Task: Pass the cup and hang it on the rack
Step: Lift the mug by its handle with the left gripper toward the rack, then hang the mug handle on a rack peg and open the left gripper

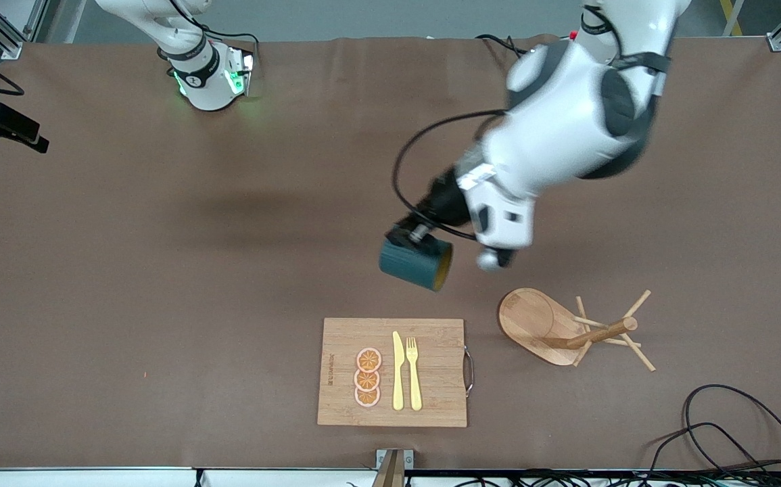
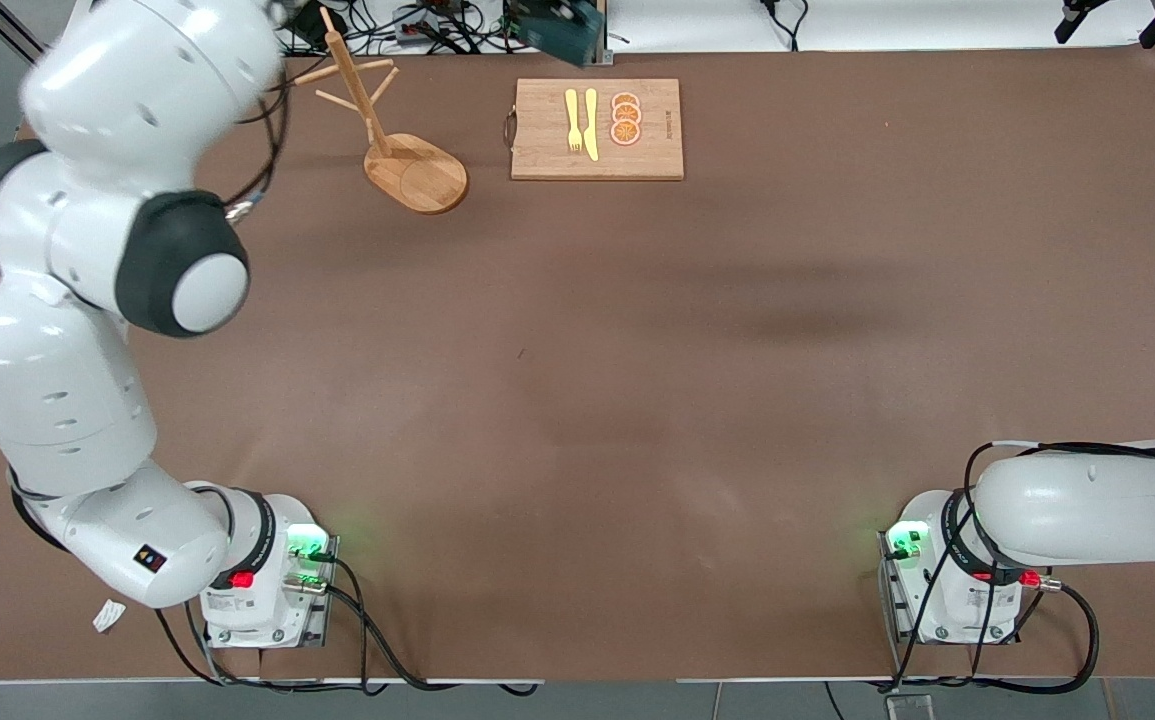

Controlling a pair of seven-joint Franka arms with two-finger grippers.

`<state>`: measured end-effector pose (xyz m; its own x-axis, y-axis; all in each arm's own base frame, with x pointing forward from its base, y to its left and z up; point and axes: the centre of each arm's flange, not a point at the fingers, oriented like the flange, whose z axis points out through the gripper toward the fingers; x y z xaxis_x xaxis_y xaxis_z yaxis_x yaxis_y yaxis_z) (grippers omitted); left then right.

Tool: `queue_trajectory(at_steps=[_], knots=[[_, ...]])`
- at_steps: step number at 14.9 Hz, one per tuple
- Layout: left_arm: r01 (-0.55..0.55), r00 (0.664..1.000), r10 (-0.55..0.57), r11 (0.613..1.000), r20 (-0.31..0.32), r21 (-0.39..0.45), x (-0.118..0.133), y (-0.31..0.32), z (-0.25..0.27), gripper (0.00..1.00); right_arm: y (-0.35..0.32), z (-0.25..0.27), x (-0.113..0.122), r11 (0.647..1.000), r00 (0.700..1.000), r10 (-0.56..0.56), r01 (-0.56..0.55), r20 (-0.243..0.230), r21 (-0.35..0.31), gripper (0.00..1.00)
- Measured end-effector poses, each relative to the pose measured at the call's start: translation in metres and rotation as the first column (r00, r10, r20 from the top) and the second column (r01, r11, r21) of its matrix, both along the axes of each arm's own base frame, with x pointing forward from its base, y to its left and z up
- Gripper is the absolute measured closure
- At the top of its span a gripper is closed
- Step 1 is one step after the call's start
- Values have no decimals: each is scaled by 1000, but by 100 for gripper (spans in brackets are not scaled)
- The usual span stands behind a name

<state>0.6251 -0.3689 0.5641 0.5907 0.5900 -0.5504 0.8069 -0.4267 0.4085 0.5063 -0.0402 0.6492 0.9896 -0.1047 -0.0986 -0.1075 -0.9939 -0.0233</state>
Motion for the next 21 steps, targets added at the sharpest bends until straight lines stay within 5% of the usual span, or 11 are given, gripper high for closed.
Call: queue_trajectory(at_steps=[4,8,13,21], knots=[[50,996,-68,962,-58,-267,47,135,-27,79,2,3,-2,1000,1000,3,-3,2,3,0],[83,990,-123,902,-67,-424,55,217,-82,79,3,3,-1,1000,1000,5,-5,11,1,0],[122,986,-161,871,-44,-476,48,234,-135,79,-3,-13,-2,1000,1000,-8,8,-25,0,0],[111,991,-134,859,-9,-500,57,303,-177,79,-11,-13,1,1000,1000,-23,23,-1,-3,0]])
